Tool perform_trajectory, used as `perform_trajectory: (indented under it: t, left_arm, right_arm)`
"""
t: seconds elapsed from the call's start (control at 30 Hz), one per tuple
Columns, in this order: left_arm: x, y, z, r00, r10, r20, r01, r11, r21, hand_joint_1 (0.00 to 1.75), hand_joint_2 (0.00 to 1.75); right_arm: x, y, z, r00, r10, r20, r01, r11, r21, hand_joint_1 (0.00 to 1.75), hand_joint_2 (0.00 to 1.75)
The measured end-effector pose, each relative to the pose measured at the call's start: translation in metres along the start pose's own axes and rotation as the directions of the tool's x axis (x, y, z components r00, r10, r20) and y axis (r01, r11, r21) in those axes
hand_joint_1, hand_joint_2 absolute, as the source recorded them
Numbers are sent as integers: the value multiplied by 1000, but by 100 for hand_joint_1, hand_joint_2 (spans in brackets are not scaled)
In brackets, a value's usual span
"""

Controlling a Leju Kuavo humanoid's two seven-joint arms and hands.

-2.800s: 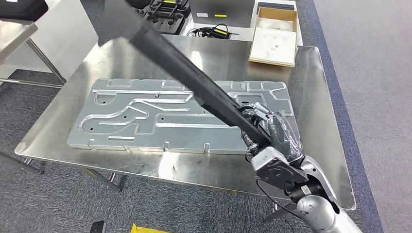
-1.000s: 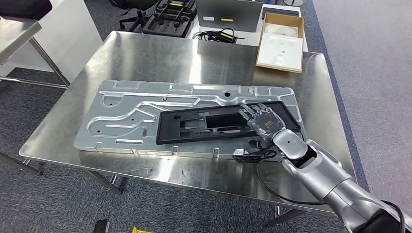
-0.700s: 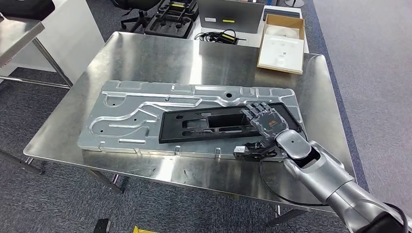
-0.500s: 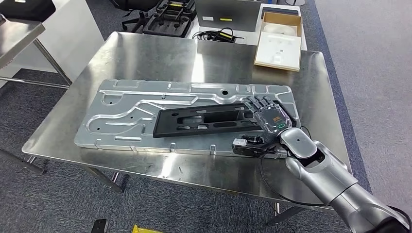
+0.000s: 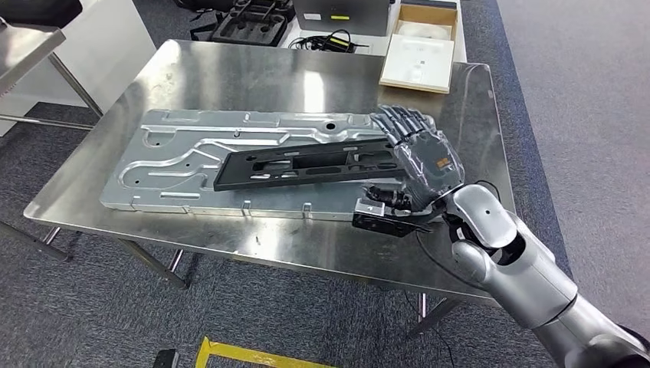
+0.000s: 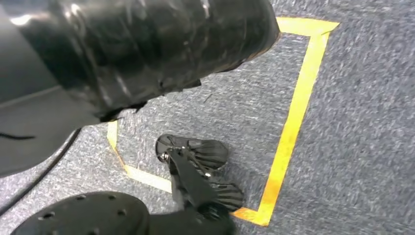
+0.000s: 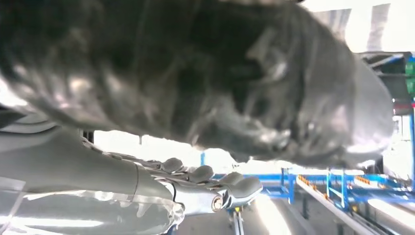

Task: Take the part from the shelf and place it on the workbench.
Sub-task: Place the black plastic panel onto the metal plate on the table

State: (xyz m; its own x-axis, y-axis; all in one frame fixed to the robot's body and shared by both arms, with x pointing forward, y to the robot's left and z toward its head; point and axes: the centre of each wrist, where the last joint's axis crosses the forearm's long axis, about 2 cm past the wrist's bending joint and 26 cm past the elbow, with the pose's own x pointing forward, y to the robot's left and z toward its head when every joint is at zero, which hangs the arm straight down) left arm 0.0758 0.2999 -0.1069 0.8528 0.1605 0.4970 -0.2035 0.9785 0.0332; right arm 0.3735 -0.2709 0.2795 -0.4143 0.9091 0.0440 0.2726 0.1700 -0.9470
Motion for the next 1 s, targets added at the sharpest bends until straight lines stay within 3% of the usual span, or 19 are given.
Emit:
perform_trajectory:
  t: [0.37, 0.83, 1.0]
  left_arm:
    - [3, -3, -1, 1000, 11, -5, -11, 1000, -2, 0, 0]
    - [0, -4, 0, 999, 31, -23, -30, 1000, 7, 0, 0]
    - [0, -4, 0, 999, 35, -22, -35, 999, 12, 0, 0]
  right_arm:
    - [20, -18, 13, 993, -84, 85, 97, 982, -163, 0, 0]
    - [31, -8, 26, 889, -427, 164, 451, 877, -165, 0, 0]
    - [35, 0, 28, 864, -477, 162, 500, 853, -151, 0, 0]
